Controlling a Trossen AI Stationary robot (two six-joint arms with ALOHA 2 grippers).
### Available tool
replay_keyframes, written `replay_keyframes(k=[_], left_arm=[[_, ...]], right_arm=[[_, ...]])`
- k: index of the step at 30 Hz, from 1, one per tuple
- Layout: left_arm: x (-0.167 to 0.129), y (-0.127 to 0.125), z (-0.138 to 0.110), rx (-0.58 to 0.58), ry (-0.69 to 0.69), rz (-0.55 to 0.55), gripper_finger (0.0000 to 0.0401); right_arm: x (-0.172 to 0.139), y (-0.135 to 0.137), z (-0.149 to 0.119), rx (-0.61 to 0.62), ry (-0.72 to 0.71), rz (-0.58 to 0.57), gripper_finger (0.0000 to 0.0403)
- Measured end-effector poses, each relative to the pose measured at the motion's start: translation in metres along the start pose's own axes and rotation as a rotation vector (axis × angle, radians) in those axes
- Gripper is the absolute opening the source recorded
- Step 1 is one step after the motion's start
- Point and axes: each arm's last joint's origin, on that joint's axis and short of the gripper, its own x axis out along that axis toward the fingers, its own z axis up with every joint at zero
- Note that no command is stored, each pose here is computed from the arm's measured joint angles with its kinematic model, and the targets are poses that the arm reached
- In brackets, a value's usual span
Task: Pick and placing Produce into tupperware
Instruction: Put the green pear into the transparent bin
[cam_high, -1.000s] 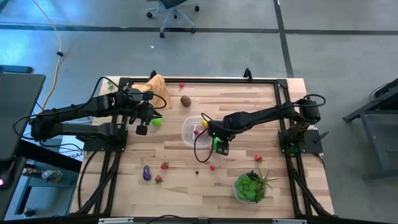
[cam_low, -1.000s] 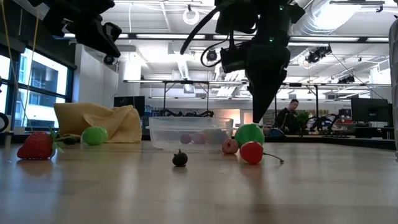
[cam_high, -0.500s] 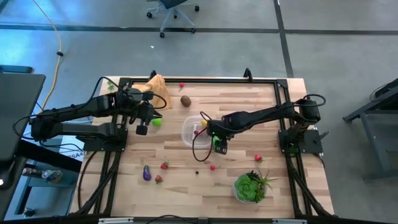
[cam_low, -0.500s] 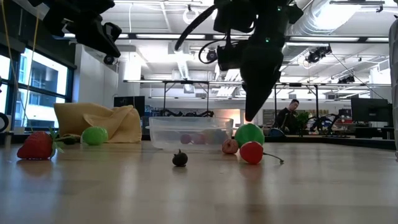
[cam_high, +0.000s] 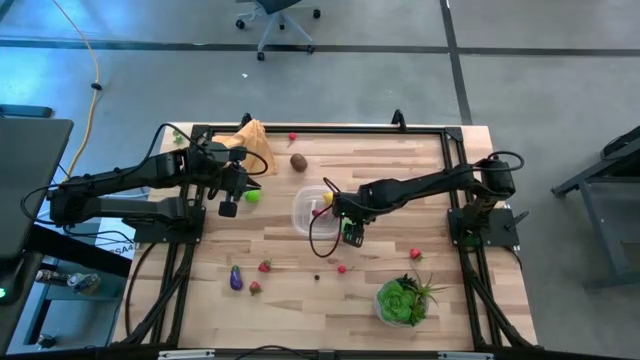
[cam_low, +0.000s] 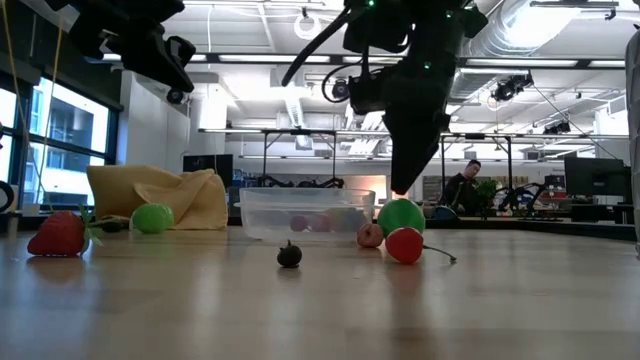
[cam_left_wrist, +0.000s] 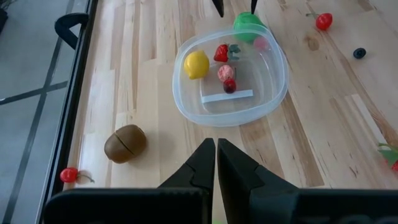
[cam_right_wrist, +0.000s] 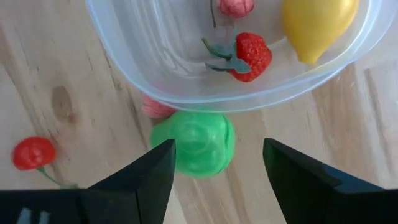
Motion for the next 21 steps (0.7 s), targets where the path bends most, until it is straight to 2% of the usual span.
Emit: replay_keyframes(k=[8, 13, 21], left_arm=[[-0.0001, 0.0, 0.0, 0.0, 0.0, 0.0, 0.001], [-0.0001, 0.0, 0.0, 0.0, 0.0, 0.0, 0.001], [0.0, 0.0, 0.0, 0.0, 0.0, 0.0, 0.001]], right_arm=[[0.0, 0.0006, -0.0008, 0.083, 0.015, 0.024, 0.0234], [-0.0001, 0.0031, -0.0012, 0.082, 0.019, 0.044, 0.0236], [-0.0004, 0.0076, -0.0017, 0.058, 0.006, 0.044, 0.0291]])
